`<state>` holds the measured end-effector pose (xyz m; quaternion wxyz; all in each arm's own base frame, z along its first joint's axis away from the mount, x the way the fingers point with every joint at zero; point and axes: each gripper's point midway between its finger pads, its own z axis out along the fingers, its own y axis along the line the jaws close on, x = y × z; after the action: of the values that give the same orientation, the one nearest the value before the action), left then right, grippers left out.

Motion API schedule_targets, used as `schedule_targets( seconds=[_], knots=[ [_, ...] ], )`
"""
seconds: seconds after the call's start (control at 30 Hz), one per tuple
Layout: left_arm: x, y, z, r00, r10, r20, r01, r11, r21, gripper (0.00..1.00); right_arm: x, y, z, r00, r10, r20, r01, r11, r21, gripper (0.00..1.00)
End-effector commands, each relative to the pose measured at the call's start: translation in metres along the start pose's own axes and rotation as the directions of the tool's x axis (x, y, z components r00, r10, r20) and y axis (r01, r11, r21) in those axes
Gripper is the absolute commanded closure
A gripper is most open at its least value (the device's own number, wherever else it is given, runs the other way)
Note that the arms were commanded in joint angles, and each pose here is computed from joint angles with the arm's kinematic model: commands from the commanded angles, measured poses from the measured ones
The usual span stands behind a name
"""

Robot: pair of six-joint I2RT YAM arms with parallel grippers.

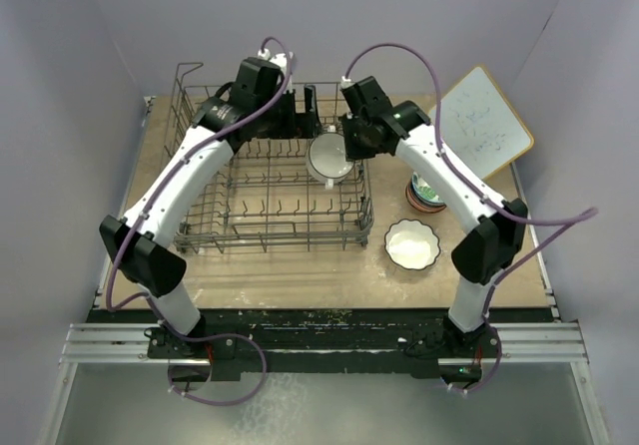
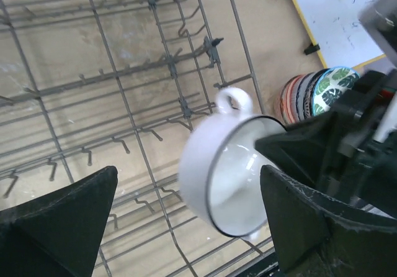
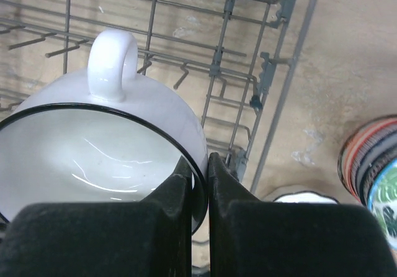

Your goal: Unload the bowls from the dish rack

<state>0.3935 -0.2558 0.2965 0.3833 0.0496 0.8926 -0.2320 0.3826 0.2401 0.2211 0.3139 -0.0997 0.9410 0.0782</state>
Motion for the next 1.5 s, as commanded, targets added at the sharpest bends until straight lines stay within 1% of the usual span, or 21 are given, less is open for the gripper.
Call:
schedule_targets(
  seconds=[0.0, 0.13, 0.23, 0.37, 0.53, 0.77, 0.87, 0.97, 1.1, 1.27, 1.47],
  knots=[
    [-0.032, 0.016, -0.023, 0.993, 0.031, 0.114, -0.027, 0.999, -0.032, 0.01, -0.021, -0.016, -0.072, 0.984, 0.085, 0.157, -0.083, 0.996, -0.016, 1.0],
    [-0.012, 0.038, -0.006, 0.997, 0.006, 0.071, -0.001, 0.997, -0.078, 0.01, 0.006, -0.045, -0.086, 0.975, 0.157, 0.156, -0.16, 0.987, 0.01, 1.0],
    [-0.004, 0.038, 0.003, 0.998, -0.001, 0.063, 0.005, 0.999, -0.054, 0.01, 0.033, -0.072, -0.097, 0.963, 0.226, 0.148, -0.233, 0.972, 0.03, 1.0],
    [0.004, 0.035, 0.014, 0.999, -0.02, 0.037, 0.021, 0.999, -0.024, 0.01, 0.076, -0.108, -0.112, 0.945, 0.289, 0.154, -0.305, 0.948, 0.092, 1.0],
    [0.006, 0.035, 0.02, 0.999, -0.026, 0.029, 0.026, 0.999, -0.02, 0.01, 0.142, -0.12, -0.091, 0.933, 0.357, 0.049, -0.36, 0.927, 0.108, 1.0],
    [0.014, 0.036, 0.024, 0.999, -0.048, 0.004, 0.048, 0.999, -0.021, 0.01, 0.193, -0.125, -0.056, 0.904, 0.422, -0.063, -0.414, 0.904, 0.108, 1.0],
    [0.017, 0.037, 0.022, 0.999, -0.05, 0.002, 0.05, 0.998, -0.022, 0.01, 0.204, -0.122, -0.04, 0.883, 0.459, -0.1, -0.454, 0.888, 0.074, 1.0],
    [0.019, 0.037, 0.02, 0.999, -0.053, -0.002, 0.053, 0.998, -0.022, 0.01, 0.207, -0.123, -0.028, 0.874, 0.471, -0.12, -0.468, 0.882, 0.059, 1.0],
    [0.02, 0.038, 0.017, 0.999, -0.051, -0.002, 0.051, 0.998, -0.028, 0.01, 0.209, -0.129, -0.017, 0.876, 0.46, -0.142, -0.454, 0.888, 0.075, 1.0],
    [0.024, 0.039, 0.016, 0.998, -0.058, -0.009, 0.058, 0.998, -0.032, 0.01, 0.223, -0.136, 0.0, 0.865, 0.461, -0.197, -0.445, 0.887, 0.121, 1.0],
    [0.029, 0.042, 0.016, 0.998, -0.062, -0.013, 0.061, 0.997, -0.038, 0.01, 0.23, -0.143, 0.007, 0.859, 0.462, -0.221, -0.44, 0.887, 0.14, 1.0]
  ],
)
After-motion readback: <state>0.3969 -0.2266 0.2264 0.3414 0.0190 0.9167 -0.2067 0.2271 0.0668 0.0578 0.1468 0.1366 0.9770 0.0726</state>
